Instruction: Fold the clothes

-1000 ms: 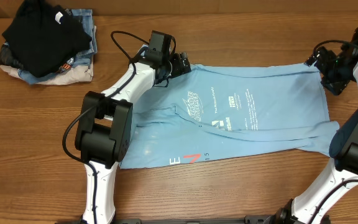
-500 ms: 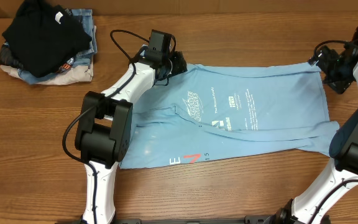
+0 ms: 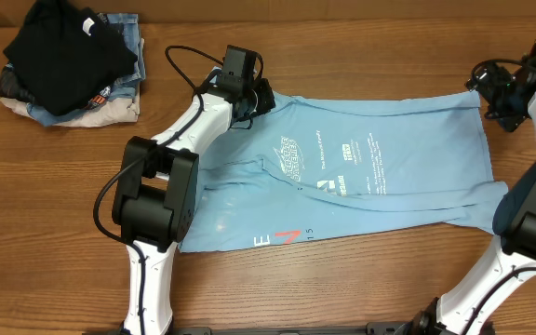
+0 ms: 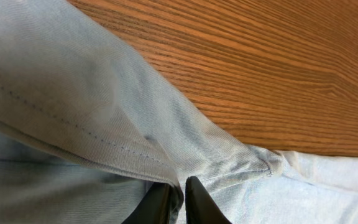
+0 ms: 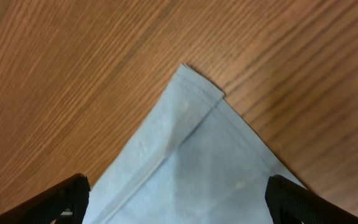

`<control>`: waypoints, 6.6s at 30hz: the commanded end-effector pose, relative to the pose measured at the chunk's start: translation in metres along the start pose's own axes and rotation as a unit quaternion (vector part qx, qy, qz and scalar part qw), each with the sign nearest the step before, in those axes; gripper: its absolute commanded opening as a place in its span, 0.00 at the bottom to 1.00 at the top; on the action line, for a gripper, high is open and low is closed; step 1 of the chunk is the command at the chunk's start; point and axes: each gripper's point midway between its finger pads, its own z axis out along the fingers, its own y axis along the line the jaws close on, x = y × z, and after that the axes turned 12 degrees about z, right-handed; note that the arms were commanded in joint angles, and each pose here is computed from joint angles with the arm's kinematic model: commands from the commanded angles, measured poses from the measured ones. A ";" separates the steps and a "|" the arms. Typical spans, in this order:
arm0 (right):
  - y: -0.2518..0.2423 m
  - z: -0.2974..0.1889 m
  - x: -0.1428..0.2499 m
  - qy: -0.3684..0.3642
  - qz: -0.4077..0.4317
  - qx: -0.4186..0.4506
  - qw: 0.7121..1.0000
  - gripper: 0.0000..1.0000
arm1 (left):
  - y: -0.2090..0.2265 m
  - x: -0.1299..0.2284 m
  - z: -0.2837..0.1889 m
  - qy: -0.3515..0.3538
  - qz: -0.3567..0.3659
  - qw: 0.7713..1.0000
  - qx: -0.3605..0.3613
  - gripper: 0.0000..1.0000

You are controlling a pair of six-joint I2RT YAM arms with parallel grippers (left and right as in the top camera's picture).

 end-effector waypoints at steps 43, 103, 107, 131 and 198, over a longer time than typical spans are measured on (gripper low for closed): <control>0.007 0.078 0.002 0.027 0.063 -0.059 0.996 0.71 | 0.007 0.004 0.006 0.009 -0.004 1.000 -0.010 0.13; -0.031 0.012 -0.017 0.052 0.156 0.026 0.986 0.04 | 0.025 0.051 -0.135 0.131 0.025 0.982 -0.136 0.04; -0.030 0.000 -0.022 0.044 0.157 0.022 0.986 0.04 | 0.030 0.064 -0.141 0.159 0.021 0.976 -0.146 0.04; -0.058 -0.006 -0.009 0.047 0.189 0.095 0.976 0.04 | 0.038 0.125 -0.174 0.290 0.003 0.940 -0.179 0.10; -0.040 -0.084 0.063 0.142 0.098 0.133 0.976 1.00 | 0.083 0.061 -0.068 0.190 0.187 0.962 -0.062 0.83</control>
